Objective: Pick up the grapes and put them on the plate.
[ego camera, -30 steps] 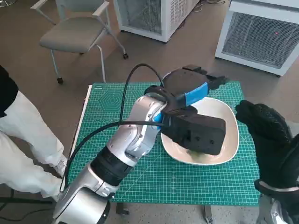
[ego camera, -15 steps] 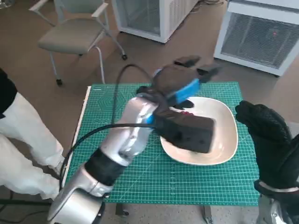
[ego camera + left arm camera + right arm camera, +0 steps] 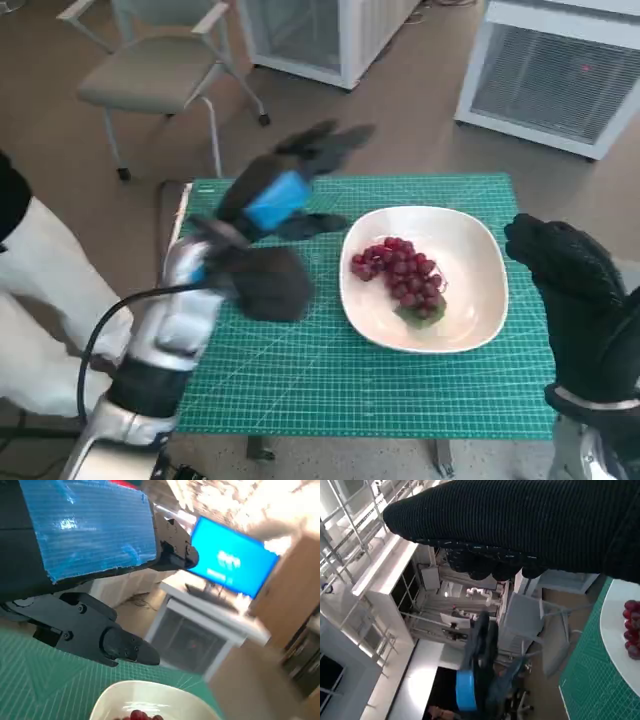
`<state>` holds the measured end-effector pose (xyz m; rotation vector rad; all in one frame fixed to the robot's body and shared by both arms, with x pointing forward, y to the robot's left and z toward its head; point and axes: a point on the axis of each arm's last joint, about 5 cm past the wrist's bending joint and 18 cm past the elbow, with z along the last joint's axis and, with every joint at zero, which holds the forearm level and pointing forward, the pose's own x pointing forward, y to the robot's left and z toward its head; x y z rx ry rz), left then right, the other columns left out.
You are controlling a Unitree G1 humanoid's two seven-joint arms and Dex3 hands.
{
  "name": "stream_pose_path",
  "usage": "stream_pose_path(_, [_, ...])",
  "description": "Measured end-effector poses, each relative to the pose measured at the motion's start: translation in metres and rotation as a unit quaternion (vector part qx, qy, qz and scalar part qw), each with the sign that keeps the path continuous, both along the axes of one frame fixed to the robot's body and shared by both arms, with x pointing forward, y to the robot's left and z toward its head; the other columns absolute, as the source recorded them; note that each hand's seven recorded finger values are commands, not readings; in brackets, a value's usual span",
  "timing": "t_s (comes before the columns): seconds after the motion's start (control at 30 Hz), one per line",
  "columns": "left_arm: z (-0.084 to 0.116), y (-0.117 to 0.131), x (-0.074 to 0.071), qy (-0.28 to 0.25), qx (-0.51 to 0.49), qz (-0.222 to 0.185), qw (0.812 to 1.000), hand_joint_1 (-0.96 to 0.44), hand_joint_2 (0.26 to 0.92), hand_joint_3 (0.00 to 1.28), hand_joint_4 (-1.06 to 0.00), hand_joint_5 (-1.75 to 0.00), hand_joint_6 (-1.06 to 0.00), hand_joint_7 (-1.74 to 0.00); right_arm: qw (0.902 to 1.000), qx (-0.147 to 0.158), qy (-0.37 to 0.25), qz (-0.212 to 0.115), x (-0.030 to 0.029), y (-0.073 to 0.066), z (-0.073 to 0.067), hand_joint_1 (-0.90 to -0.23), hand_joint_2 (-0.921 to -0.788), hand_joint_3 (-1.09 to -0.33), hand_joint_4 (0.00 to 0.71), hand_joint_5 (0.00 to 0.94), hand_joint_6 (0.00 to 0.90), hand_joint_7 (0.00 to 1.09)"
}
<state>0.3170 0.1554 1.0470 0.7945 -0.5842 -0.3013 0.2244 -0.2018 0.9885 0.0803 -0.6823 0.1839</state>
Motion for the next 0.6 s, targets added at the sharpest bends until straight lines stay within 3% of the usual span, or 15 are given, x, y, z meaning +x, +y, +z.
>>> stream_pose_path(0.27, [-0.039, 0.035, -0.008, 0.048, -0.159, -0.051, 0.985, -0.5, 0.921, 0.08, -0.22, 0.0, -0.28, 0.0, 1.0, 0.0, -0.001, 0.005, 0.0031, 0.002, 0.003, -0.492, -0.921, -0.553, 0.435, 0.49, 0.196, 0.9])
stream_pose_path(0.6, [-0.076, 0.038, -0.018, 0.103, -0.343, -0.122, 0.926, -0.4, 0.921, 0.08, -0.19, 0.0, -0.26, 0.0, 0.9999, -0.004, 0.003, 0.009, 0.0047, 0.001, 0.003, -0.491, -0.921, -0.554, 0.439, 0.485, 0.201, 0.89])
